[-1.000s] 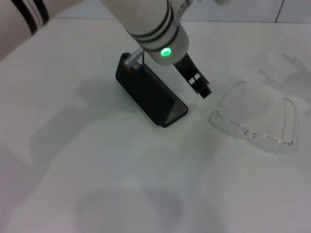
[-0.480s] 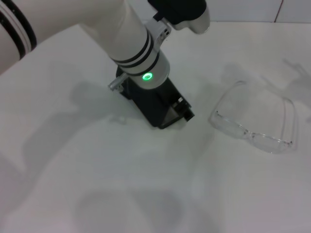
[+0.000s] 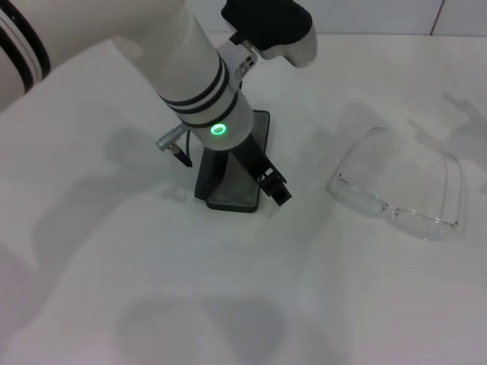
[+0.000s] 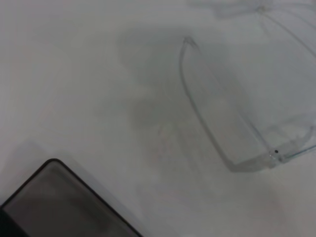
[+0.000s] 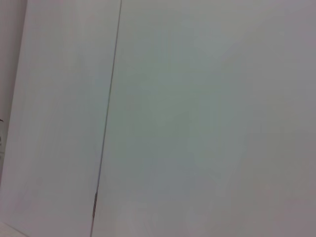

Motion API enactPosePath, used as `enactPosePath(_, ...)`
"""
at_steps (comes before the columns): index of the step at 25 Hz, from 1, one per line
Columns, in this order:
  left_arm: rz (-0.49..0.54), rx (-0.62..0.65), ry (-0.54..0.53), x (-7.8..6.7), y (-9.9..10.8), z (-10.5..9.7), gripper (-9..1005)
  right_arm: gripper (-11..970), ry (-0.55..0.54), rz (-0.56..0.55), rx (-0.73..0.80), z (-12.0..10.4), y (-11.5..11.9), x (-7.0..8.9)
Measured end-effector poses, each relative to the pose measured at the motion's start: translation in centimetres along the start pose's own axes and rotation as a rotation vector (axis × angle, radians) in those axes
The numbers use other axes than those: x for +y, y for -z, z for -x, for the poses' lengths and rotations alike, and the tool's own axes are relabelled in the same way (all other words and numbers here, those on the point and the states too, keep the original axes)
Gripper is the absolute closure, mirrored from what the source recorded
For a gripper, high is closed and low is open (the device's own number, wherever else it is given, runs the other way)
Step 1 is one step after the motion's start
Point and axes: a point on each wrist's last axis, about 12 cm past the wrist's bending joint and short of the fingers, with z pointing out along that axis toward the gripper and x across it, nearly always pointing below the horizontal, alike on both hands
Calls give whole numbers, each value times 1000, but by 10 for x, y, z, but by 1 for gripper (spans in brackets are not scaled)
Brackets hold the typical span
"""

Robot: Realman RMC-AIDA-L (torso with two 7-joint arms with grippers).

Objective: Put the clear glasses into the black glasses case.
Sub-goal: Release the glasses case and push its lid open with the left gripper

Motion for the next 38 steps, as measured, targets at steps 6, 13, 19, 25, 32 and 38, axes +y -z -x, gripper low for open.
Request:
enactPosePath(6,7,2,22,6,10,-4,407,74,3,5,-5,1,-3,0)
enactPosePath(13,33,-127,-28,-6,45,16,408,74,8,5,-8,3,-8,-2)
enactPosePath(19,123,-239,-37,-15,71,48,409,74,16,3,-6,4,-9,-3)
enactPosePath(25,368,-147,34,3,71,46,407,74,24,-30,6,2,1,-9)
enactPosePath(32,337,-82,133,15,62,39,413,75,45,-61,23,-1,1,-12)
enactPosePath(38,307,-59,195,24,54,29,417,75,60,-68,34,-6,1,-9)
